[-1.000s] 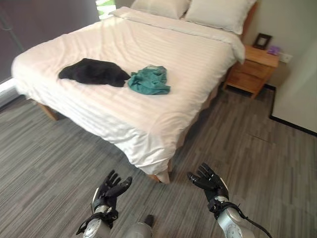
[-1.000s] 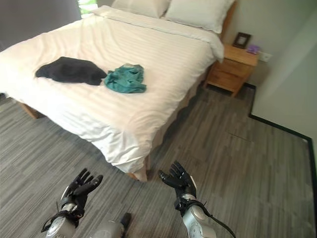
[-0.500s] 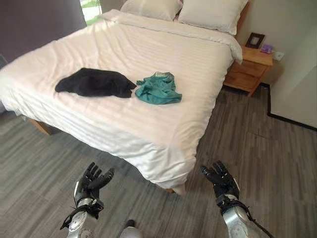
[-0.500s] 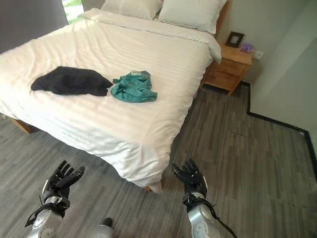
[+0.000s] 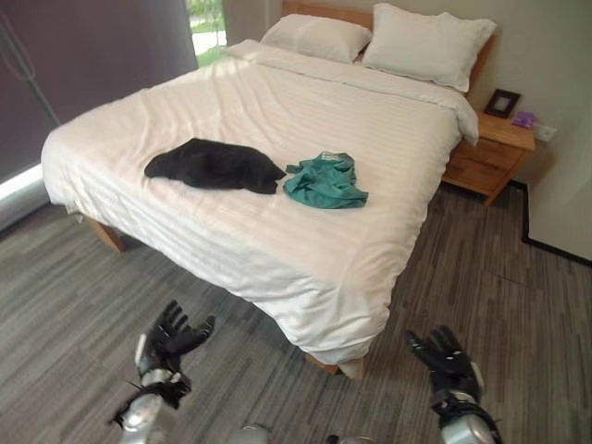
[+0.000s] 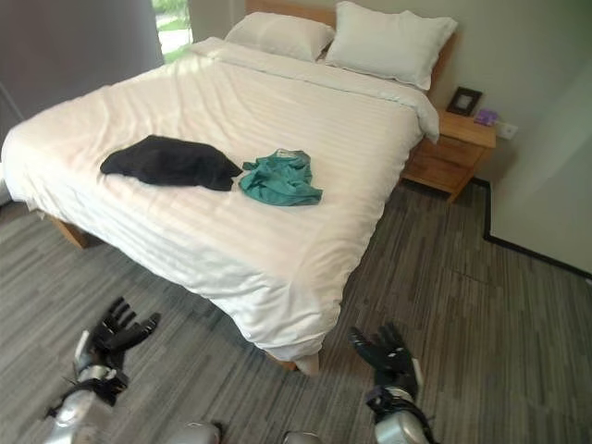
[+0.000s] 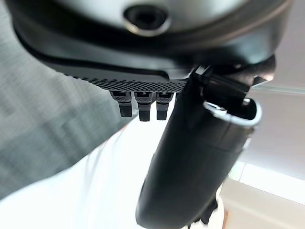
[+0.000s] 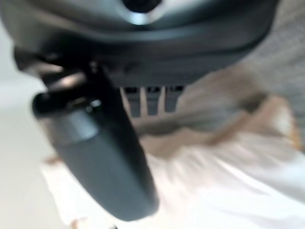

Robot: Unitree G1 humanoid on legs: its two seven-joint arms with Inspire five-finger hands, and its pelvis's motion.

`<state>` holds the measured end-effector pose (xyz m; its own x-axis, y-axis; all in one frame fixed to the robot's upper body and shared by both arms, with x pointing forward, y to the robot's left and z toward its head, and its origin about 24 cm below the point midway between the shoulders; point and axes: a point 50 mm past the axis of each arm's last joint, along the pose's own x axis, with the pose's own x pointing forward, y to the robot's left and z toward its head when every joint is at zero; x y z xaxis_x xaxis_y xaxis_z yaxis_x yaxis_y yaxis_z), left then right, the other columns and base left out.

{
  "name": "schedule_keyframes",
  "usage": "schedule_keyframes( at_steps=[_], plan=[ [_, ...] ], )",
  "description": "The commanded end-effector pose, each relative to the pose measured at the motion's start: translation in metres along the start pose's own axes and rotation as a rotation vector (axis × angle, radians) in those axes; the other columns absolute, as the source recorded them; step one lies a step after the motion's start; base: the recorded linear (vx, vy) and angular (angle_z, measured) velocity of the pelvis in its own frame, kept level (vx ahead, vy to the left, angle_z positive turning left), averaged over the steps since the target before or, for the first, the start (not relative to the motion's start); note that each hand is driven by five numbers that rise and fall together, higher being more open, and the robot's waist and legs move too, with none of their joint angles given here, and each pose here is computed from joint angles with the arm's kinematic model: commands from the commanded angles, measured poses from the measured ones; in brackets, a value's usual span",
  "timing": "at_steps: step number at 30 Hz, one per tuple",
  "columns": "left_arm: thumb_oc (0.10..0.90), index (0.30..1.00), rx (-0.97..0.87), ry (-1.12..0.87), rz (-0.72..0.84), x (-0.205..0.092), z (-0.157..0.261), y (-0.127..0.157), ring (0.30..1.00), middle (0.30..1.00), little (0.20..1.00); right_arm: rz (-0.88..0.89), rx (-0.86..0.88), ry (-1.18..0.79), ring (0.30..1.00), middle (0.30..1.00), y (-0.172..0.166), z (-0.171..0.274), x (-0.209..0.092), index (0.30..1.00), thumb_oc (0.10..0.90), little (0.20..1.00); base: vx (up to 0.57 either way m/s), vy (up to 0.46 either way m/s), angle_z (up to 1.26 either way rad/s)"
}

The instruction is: Pick up bed clothes into laundry basket.

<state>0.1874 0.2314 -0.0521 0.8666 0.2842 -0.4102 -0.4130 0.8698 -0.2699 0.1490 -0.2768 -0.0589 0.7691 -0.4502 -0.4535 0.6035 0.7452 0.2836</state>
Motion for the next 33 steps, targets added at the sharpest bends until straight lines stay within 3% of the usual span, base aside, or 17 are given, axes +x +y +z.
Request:
schedule_keyframes(
  at_steps=[1, 6, 8, 14, 23, 28, 30, 33],
  plan=[
    [0.8, 0.9, 0.036, -0.396, -0.158, 0.014, 0.09, -0.034, 0.9, 0.9, 0.9, 0.118, 0.018, -0.257, 0.9, 0.9, 0.026, 0.05, 0.009, 0.9, 0.8, 0.9, 0.24, 0.042, 0.0],
    [0.8, 0.9, -0.024, -0.408, -0.128, 0.012, 0.091, -0.027, 0.9, 0.9, 0.9, 0.083, 0.061, -0.227, 0.9, 0.9, 0.023, 0.042, 0.01, 0.9, 0.8, 0.9, 0.3, 0.057, -0.05],
    [0.8, 0.9, -0.077, -0.407, -0.113, 0.012, 0.091, -0.028, 0.9, 0.9, 0.9, 0.105, 0.186, -0.226, 0.9, 0.9, 0.032, 0.043, 0.013, 0.9, 0.8, 0.9, 0.15, 0.143, -0.11],
    [0.8, 0.9, -0.081, -0.431, -0.076, 0.01, 0.096, -0.019, 0.9, 0.9, 0.9, 0.141, 0.138, -0.251, 0.9, 0.9, 0.041, 0.055, 0.017, 0.9, 0.8, 0.9, 0.14, 0.148, -0.27],
    [0.8, 0.9, -0.002, -0.473, -0.057, 0.018, 0.111, -0.013, 0.9, 0.9, 0.9, 0.124, 0.018, -0.318, 0.9, 0.9, 0.036, 0.075, 0.02, 0.9, 0.8, 0.9, 0.24, 0.517, -0.15],
    [0.8, 0.9, 0.012, -0.458, -0.071, 0.015, 0.107, -0.01, 0.9, 0.9, 0.9, 0.123, -0.033, -0.24, 0.9, 0.9, 0.035, 0.054, 0.016, 0.9, 0.8, 0.9, 0.02, 0.631, -0.58],
    [0.8, 0.9, 0.029, -0.453, -0.07, 0.015, 0.107, -0.008, 0.9, 0.9, 0.9, 0.16, 0.034, -0.217, 0.9, 0.9, 0.048, 0.044, 0.015, 0.9, 0.8, 0.9, -0.11, 0.521, -0.53],
    [0.8, 0.9, 0.14, -0.403, -0.051, 0.006, 0.098, 0.011, 0.9, 0.9, 0.9, 0.225, 0.004, -0.14, 0.9, 0.9, 0.052, 0.027, 0.012, 0.9, 0.8, 0.9, -0.13, 0.695, -0.5]
  ],
)
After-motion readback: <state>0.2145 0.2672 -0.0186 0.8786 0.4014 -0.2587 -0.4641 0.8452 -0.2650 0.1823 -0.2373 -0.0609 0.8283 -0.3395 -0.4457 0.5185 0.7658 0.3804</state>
